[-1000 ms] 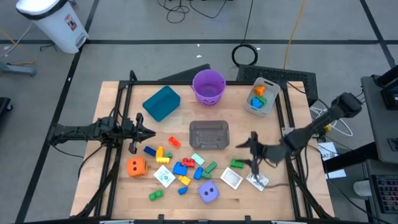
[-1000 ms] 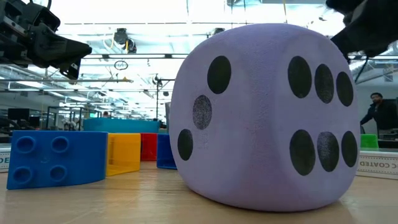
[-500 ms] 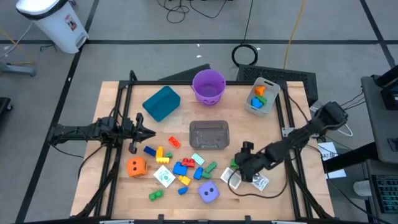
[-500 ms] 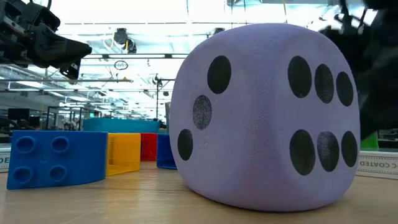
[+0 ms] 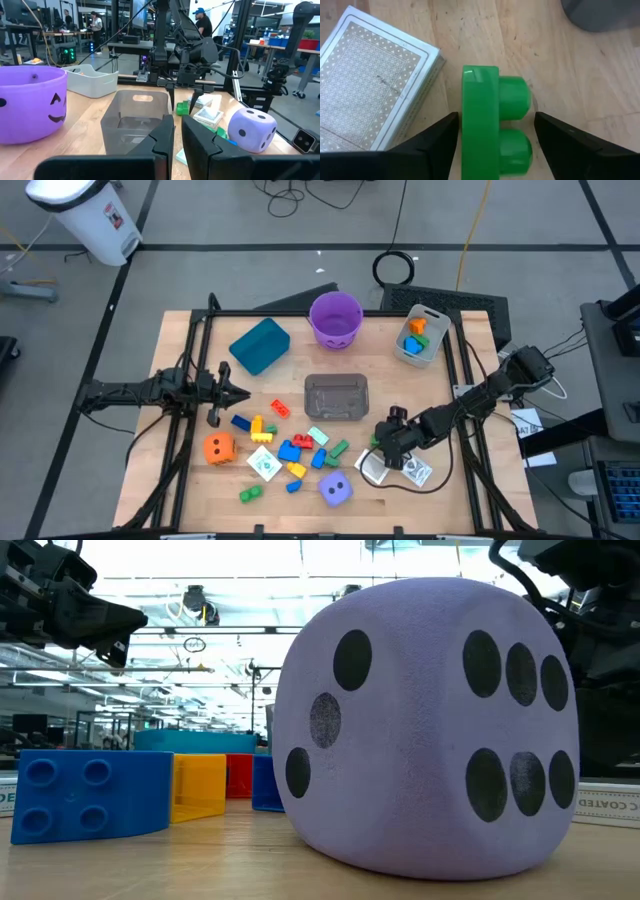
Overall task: Pick & Place Toys
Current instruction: Put the right green game piece into the white bin
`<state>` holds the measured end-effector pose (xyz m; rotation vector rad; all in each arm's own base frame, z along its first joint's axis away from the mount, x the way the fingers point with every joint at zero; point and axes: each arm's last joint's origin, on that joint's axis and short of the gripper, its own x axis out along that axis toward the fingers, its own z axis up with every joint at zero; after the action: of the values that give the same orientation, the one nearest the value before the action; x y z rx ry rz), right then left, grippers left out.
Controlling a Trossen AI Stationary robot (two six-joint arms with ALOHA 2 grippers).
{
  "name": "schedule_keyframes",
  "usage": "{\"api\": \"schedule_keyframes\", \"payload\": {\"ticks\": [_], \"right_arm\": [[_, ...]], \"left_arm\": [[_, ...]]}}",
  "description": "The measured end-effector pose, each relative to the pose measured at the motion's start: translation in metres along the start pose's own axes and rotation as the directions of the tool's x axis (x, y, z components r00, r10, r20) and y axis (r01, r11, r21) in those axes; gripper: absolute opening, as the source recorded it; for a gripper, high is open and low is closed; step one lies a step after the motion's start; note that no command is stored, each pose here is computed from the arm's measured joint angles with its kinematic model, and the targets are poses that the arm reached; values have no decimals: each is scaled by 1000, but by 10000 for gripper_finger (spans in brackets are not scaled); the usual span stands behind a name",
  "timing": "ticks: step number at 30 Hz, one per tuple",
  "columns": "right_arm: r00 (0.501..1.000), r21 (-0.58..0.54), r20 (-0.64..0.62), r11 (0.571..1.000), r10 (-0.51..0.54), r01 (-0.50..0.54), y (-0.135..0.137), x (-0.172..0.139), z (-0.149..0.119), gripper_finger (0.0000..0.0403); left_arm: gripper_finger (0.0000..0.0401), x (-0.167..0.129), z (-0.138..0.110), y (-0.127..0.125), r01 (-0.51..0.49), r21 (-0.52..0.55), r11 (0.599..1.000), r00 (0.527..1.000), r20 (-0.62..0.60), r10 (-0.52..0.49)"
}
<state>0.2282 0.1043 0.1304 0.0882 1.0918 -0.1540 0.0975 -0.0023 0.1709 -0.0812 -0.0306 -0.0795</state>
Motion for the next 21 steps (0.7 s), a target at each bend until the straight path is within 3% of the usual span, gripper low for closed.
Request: {"api": "schedule_keyframes", "payload": {"ticks": [11,16,21], "right_arm": [[1000,-14,-12,1000,25,-25,0,-1,0,140],[999,-26,-10,999,42,-42,-3,-9,0,140],[999,81,-9,996,34,-33,-10,-27,-1,151]], "left_arm": [[42,0,0,0,0,0,1000,1000,0,0],[42,0,0,0,0,0,1000,1000,0,0],[42,0,0,0,0,0,1000,1000,1,0]]}}
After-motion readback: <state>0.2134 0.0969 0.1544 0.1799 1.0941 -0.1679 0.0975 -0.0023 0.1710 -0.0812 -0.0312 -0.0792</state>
